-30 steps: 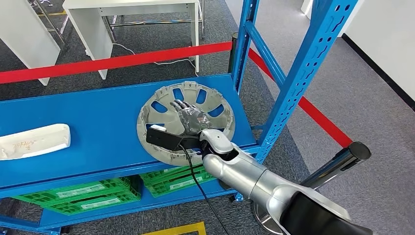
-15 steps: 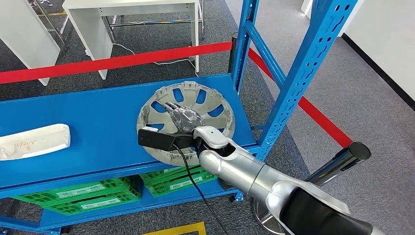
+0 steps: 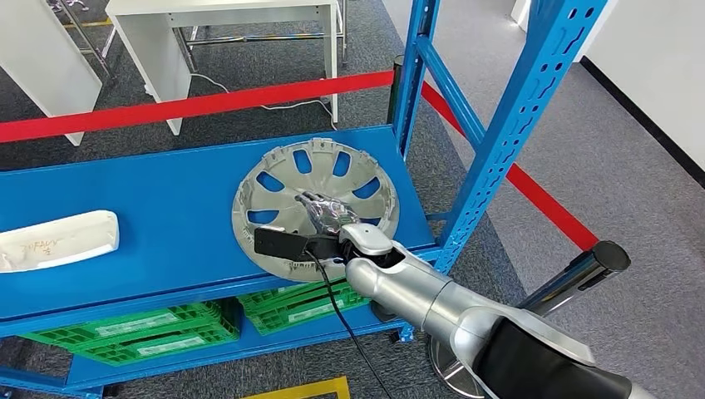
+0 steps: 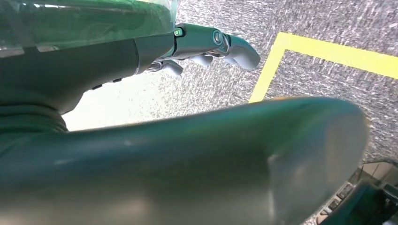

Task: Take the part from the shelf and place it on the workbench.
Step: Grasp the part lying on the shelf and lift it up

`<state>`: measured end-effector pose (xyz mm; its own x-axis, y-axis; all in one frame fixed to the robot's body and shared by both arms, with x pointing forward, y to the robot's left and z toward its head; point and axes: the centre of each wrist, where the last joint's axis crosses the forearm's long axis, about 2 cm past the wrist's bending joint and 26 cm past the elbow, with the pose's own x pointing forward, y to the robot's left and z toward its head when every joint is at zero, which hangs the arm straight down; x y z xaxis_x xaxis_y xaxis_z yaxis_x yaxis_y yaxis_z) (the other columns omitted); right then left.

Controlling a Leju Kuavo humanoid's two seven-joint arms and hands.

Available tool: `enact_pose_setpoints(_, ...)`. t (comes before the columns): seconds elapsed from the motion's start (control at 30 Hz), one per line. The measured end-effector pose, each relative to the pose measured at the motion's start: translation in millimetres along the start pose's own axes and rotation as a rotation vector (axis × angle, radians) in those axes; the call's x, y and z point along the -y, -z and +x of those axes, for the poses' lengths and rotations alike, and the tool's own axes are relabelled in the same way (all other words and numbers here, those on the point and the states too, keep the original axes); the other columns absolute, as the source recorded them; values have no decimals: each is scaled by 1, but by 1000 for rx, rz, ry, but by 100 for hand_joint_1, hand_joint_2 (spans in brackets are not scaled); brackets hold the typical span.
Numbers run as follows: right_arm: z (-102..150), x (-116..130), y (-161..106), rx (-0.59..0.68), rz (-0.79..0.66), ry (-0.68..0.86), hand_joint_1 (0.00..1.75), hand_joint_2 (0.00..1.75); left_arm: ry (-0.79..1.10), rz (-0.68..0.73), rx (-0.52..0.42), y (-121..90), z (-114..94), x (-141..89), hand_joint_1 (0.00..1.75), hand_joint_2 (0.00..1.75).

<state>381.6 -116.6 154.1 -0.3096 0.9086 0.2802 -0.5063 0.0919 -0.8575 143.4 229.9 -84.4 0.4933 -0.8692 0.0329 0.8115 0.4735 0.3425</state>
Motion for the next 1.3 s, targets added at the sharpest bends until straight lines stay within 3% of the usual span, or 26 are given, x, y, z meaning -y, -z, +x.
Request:
enact_pose_setpoints(0.13,-9,-7,2,-35,24,2,0,0,-3,-1,-4,0,0,-1,0,0)
enact_pose_setpoints(0.27,-15,-12,3,-46,39,13,0,175,-1,0,-3,0,1,0,0,0)
enact_pose_setpoints(0.77,-27,-15,3,-41,26,45,0,175,-8,0,5,-1,2,0,0,0)
enact_pose_setpoints(0.9,-27,-14,3,-37,24,47,175,175,-14,0,8,-1,2,-1,0,0)
enact_pose_setpoints(1.3,-30,-15,3,-46,26,43,175,175,-32,4,12,-1,3,-3,0,0)
